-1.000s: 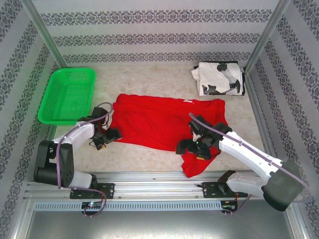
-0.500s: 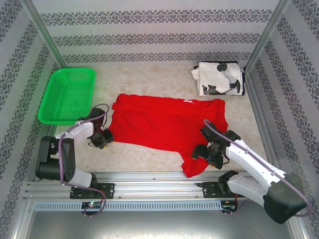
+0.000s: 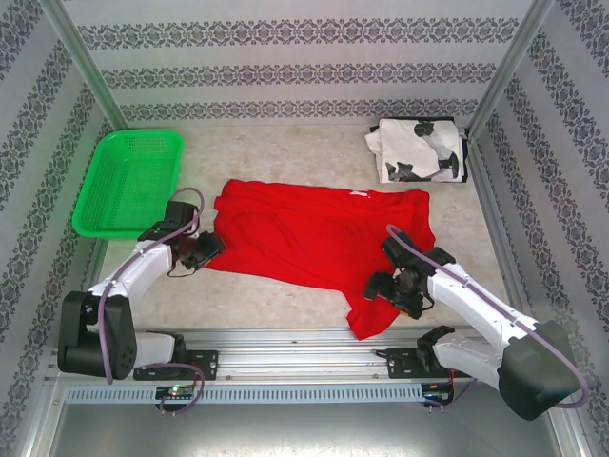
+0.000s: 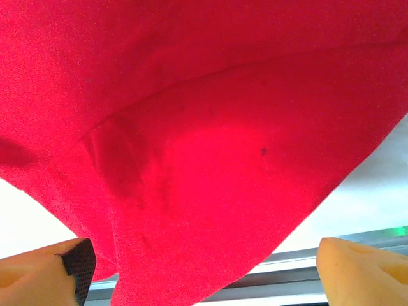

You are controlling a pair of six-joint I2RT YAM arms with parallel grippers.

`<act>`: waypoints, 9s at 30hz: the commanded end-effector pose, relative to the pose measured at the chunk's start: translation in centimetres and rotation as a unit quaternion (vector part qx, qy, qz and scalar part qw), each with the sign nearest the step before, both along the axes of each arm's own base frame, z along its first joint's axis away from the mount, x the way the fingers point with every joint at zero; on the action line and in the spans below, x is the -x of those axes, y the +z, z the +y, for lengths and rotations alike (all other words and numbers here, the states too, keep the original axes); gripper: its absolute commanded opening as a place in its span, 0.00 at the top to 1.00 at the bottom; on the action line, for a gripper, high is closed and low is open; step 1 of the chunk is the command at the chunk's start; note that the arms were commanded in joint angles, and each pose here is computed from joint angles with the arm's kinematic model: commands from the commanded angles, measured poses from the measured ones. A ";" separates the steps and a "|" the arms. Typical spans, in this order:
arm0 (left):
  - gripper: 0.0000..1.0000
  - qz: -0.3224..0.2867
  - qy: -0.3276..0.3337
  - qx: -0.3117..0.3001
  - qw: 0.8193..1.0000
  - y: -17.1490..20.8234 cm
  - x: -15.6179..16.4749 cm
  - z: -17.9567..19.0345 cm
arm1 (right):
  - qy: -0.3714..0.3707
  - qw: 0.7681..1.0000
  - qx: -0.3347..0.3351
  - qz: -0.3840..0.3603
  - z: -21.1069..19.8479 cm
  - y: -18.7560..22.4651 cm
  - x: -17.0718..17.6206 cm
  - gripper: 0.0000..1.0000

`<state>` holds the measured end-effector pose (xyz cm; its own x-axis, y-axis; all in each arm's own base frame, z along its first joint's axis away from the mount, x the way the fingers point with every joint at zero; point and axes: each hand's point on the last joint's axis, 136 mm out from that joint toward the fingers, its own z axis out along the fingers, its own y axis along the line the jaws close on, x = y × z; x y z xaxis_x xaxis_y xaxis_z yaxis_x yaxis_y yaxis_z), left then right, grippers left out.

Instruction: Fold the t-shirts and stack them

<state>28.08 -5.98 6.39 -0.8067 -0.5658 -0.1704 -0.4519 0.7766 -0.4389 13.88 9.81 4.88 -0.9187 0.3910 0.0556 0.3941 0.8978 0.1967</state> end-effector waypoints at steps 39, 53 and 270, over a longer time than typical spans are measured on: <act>1.00 -0.036 0.012 0.001 0.999 0.9 -5.3 1.3 | -0.053 0.998 -0.012 0.016 -0.1 -1.9 0.1 0.24; 1.00 -0.065 -0.006 -0.016 0.998 4.0 -5.9 1.6 | -0.058 0.998 0.032 0.010 -0.4 -3.2 -3.0 0.83; 1.00 -0.059 -0.109 -0.103 0.987 7.2 -14.8 5.6 | 0.026 0.990 0.058 -0.127 -4.7 10.7 -21.8 1.00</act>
